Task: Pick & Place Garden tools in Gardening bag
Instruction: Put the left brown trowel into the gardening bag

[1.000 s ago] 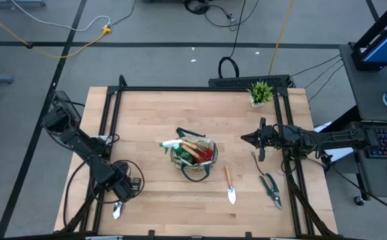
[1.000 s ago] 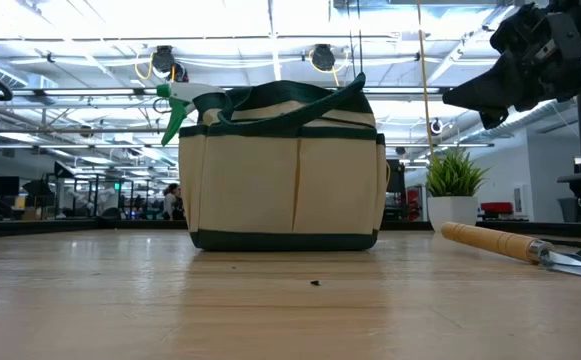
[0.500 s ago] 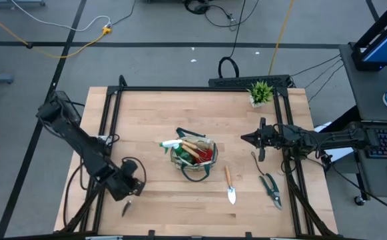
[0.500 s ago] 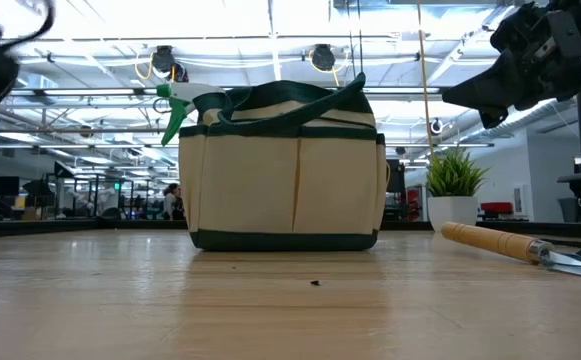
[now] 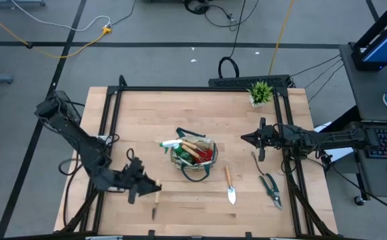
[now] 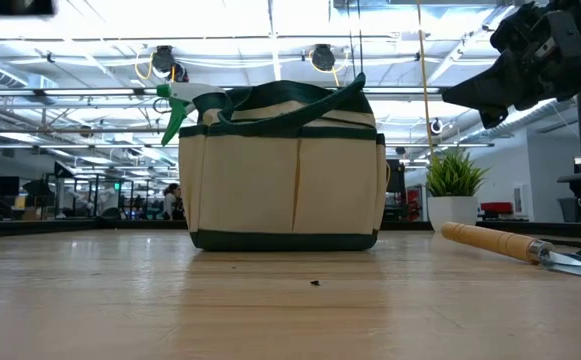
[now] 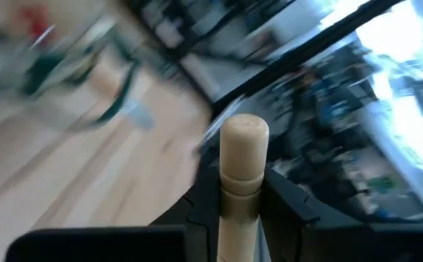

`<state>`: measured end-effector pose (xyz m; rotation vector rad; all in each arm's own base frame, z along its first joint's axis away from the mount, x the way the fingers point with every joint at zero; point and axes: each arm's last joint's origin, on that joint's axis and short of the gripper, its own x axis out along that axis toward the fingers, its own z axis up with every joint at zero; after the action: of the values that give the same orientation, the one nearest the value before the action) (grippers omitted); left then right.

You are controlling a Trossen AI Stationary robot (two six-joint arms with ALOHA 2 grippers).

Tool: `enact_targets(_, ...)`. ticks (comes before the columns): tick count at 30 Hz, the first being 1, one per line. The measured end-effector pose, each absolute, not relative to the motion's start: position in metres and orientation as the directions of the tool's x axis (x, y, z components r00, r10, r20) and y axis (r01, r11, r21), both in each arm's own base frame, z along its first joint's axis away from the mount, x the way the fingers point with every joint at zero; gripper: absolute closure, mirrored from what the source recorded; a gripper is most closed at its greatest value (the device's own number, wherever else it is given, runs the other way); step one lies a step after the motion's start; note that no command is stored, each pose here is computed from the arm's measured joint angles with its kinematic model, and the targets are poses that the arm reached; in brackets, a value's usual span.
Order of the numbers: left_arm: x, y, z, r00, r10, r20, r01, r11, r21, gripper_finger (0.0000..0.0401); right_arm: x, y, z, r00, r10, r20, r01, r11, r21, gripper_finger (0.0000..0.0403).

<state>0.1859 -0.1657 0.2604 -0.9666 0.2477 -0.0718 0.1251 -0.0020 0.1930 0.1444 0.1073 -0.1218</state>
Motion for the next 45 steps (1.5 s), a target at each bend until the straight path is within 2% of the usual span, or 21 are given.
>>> enact_targets(7,0.194,-0.157,0.294,0.984,-0.127,0.125,0.178,0.645,-0.744,0.0329,0.125,-0.002,0.193,0.987,-0.113,-0.112,0.128,0.982,0.137,0.0403)
enact_targets(14,0.195,-0.146,0.319,0.925,-0.120,0.360,0.337,0.696,-0.634,0.0329,0.125,-0.002,0.193,0.987,-0.113,-0.112,0.128,0.982,0.137,0.0403)
enact_targets(22,0.190,-0.136,0.340,0.773,-0.212,0.597,0.481,0.810,-0.335,0.0329,0.125,-0.002,0.193,0.987,-0.112,-0.112,0.127,0.982,0.136,0.0403)
enact_targets(29,0.187,-0.133,0.347,0.665,-0.314,0.678,0.499,0.862,-0.091,0.0329,0.125,-0.002,0.193,0.987,-0.112,-0.112,0.127,0.982,0.136,0.0403)
enact_targets(39,0.179,-0.138,0.350,0.472,-0.520,0.712,0.523,0.815,0.248,0.0329,0.125,-0.002,0.193,0.987,-0.113,-0.113,0.128,0.982,0.136,0.0403)
enact_targets(45,0.178,-0.139,0.350,0.441,-0.550,0.709,0.510,0.804,0.306,0.0329,0.125,-0.002,0.193,0.987,-0.113,-0.113,0.128,0.982,0.136,0.0403)
